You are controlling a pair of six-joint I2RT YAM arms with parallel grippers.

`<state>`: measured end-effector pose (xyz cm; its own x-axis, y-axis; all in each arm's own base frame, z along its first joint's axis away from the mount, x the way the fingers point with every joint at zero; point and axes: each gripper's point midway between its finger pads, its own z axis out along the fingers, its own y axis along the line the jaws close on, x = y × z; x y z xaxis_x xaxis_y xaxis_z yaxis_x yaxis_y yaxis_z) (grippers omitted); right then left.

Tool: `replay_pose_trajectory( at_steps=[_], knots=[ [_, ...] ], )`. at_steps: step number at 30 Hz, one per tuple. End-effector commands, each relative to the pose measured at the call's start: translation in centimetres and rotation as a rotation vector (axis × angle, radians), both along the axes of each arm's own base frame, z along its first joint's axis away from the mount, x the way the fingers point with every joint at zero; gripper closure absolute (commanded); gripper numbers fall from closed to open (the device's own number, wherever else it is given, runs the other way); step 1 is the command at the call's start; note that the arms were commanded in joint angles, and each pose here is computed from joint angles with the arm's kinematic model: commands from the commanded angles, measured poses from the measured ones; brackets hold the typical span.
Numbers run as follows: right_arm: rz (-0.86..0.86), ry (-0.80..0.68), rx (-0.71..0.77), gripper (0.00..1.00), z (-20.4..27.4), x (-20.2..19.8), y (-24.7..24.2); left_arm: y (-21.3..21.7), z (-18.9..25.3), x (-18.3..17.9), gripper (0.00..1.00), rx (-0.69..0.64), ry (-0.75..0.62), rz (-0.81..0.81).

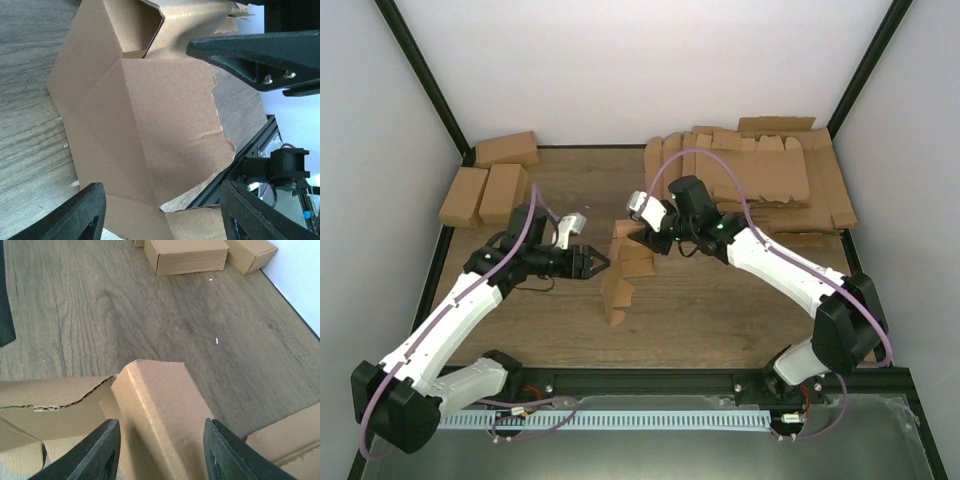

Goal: Fold the paper box

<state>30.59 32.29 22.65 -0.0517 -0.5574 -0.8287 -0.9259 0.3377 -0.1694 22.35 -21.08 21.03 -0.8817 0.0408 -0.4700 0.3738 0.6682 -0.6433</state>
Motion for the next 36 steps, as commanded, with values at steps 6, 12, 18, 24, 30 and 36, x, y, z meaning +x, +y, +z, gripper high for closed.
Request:
replay_pose_trajectory(
  at_steps=[6,12,18,24,30,36],
  knots=[
    [-0.060,-0.184,-0.134,0.50,-1.2,0.0,-0.4,0.5,0.4,-0.7,0.34,-0.018,-0.033,0.023],
    [-0.032,-0.386,-0.180,0.49,-0.7,-0.3,-0.1,0.7,-0.4,-0.2,0.35,-0.032,-0.014,0.073],
    [-0.048,-0.577,-0.179,0.51,1.3,0.6,-0.4,0.3,-0.2,0.9,0.38,-0.145,0.013,0.117],
    [-0.014,-0.717,-0.212,0.51,2.2,0.8,-0.4,1.0,0.9,3.3,0.42,-0.211,-0.001,0.152],
    [0.057,-0.730,-0.230,0.51,1.3,0.3,0.2,0.5,1.5,5.9,0.50,-0.283,0.014,0.132],
    [0.098,-0.731,-0.252,0.51,-0.1,-0.3,0.1,-0.6,1.4,7.9,0.48,-0.299,0.031,0.097]
  ],
)
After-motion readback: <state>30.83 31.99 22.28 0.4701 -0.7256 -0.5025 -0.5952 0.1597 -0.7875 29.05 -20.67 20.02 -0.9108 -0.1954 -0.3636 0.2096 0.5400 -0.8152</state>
